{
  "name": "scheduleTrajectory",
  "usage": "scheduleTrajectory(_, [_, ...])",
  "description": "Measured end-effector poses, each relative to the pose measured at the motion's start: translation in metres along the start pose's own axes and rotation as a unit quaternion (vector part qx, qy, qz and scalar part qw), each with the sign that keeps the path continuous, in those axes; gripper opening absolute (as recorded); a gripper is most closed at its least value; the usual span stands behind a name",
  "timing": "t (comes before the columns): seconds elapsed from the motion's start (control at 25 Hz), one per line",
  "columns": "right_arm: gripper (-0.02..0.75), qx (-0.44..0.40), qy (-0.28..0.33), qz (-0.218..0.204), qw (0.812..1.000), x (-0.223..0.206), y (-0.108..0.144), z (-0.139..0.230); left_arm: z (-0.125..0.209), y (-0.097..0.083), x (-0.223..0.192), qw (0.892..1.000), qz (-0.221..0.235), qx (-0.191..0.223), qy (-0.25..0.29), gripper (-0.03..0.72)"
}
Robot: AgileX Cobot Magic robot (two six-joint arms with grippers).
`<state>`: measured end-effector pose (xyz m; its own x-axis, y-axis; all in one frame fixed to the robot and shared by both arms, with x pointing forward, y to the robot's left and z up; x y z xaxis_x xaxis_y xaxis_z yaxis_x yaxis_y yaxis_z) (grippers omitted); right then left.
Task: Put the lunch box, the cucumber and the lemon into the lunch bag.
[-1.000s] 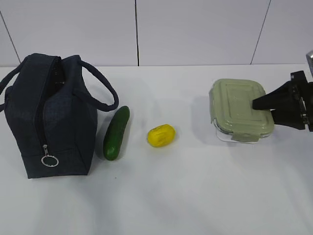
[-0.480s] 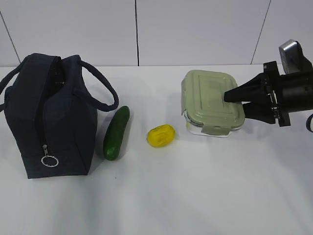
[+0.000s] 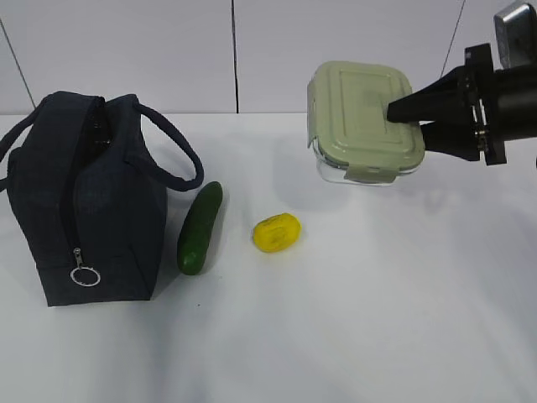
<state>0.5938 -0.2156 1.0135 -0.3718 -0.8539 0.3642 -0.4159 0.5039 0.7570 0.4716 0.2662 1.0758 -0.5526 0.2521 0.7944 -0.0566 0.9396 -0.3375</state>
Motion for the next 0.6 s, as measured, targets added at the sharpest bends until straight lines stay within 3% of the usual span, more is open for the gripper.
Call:
scheduleTrajectory(0.24, [0.369, 0.014, -0.002, -0.011, 1.0, -0.003, 0.02, -0.015, -0.016, 0.005, -0.036, 1.0, -0.002, 0.02, 0.018, 0.317])
scheduleTrajectory(0.6, [0.369, 0.046, -0.003, -0.049, 0.998, -0.015, 0.056, -0.033, -0.05, 0.001, -0.08, 0.999, 0.018, 0.018, 0.044, 0.322])
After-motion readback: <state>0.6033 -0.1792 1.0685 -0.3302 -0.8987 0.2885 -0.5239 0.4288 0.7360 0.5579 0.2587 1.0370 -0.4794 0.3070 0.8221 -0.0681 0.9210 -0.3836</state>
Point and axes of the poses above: a point on each arm's last joint axis where the gripper is mounted, x pointing back along that axis away from the gripper, y along the wrist's bending axis when the last joint is at zero, z = x × y, the point moved 5 cm from there along -x, pointing out along that axis toward the gripper, and after that the axes turned 10 degrees about x, right-handed, at the moved point
